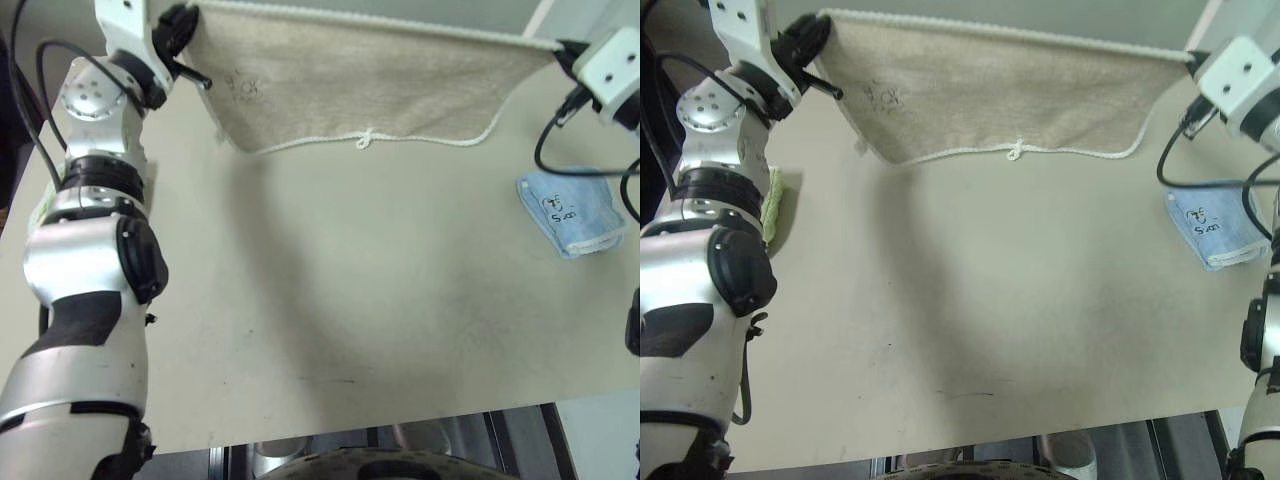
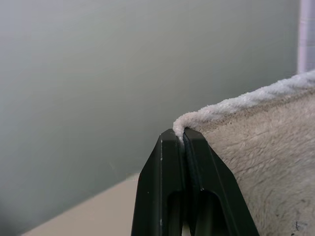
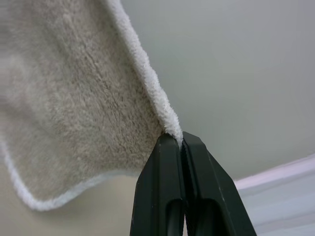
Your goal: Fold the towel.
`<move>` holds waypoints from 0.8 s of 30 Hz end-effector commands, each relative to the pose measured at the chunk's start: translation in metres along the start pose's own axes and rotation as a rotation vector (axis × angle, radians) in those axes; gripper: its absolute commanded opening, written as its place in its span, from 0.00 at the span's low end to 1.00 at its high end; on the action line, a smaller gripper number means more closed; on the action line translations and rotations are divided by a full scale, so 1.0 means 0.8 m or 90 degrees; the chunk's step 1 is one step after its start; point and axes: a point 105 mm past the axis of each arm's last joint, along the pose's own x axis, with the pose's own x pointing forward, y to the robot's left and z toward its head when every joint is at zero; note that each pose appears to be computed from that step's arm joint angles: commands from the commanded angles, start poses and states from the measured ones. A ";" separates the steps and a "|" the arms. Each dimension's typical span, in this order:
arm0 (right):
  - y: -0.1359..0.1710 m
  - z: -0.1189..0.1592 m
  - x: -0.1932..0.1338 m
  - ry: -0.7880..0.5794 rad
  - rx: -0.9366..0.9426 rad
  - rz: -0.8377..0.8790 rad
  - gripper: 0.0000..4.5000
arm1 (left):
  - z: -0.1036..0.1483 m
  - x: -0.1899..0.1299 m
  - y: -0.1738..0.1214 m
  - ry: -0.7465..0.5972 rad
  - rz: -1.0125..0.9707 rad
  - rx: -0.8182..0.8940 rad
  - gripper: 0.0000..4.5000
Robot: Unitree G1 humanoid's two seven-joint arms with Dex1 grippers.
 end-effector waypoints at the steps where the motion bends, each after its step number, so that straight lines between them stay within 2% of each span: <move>1: -0.033 -0.009 -0.040 0.019 0.029 -0.053 0.00 | -0.011 -0.038 0.043 0.009 0.037 -0.029 0.01; 6: -0.005 0.006 -0.064 0.009 0.050 0.007 0.00 | -0.032 -0.063 0.027 0.010 -0.087 -0.111 0.01; 12: 0.037 0.006 -0.105 0.046 0.115 0.098 0.00 | -0.060 -0.104 0.015 0.071 -0.210 -0.163 0.01; 15: 0.069 0.005 -0.125 0.069 0.146 0.188 0.00 | -0.071 -0.124 0.008 0.122 -0.277 -0.215 0.01; 20: 0.094 0.012 -0.148 0.087 0.191 0.282 0.00 | -0.083 -0.158 -0.005 0.220 -0.389 -0.268 0.01; 24: 0.123 0.016 -0.177 0.121 0.221 0.394 0.00 | -0.096 -0.189 0.002 0.328 -0.402 -0.287 0.01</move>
